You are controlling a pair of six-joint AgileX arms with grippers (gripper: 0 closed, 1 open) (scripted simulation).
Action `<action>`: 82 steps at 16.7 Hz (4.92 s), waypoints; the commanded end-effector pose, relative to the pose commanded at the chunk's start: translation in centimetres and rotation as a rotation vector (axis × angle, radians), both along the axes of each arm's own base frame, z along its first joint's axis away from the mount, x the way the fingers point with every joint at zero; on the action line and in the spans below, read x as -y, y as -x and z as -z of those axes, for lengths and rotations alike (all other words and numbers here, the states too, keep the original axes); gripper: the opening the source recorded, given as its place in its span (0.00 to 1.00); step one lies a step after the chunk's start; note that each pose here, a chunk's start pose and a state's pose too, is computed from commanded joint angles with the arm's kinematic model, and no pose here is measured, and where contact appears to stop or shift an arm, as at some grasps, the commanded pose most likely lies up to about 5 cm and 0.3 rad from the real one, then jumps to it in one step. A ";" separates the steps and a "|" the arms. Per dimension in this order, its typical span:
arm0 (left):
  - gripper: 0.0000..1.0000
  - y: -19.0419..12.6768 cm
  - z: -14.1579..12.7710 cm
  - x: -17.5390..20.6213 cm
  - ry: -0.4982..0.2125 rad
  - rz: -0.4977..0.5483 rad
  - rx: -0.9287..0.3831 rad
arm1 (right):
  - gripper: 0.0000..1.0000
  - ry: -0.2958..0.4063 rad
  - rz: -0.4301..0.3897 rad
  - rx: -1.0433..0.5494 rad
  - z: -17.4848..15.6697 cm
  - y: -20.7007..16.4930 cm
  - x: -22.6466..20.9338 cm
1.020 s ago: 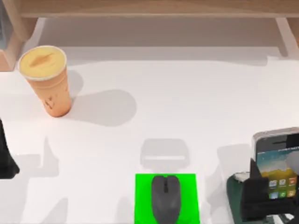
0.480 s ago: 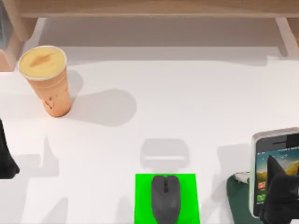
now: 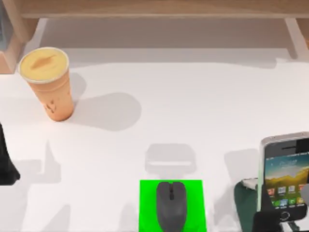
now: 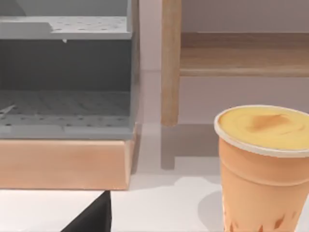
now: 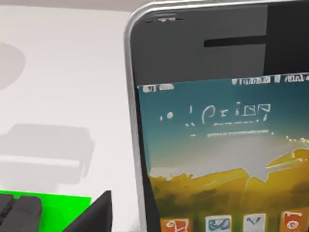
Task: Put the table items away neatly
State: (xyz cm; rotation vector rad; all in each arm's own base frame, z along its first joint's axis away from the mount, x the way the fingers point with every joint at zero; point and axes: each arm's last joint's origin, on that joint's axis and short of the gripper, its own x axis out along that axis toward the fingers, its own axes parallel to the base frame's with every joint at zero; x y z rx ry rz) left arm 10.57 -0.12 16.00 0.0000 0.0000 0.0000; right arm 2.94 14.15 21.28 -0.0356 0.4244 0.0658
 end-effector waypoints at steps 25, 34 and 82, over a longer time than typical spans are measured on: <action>1.00 0.0 0.0 0.0 0.000 0.000 0.000 | 1.00 -0.521 -0.128 0.194 -5.2 -4.7 9.1; 1.00 0.0 0.0 0.0 0.000 0.000 0.000 | 1.00 -0.328 -0.084 0.436 -2.0 -5.7 11.5; 1.00 -16.5 6.6 6.0 0.009 0.027 -0.199 | 1.00 -0.036 0.066 0.424 5.3 -7.6 14.3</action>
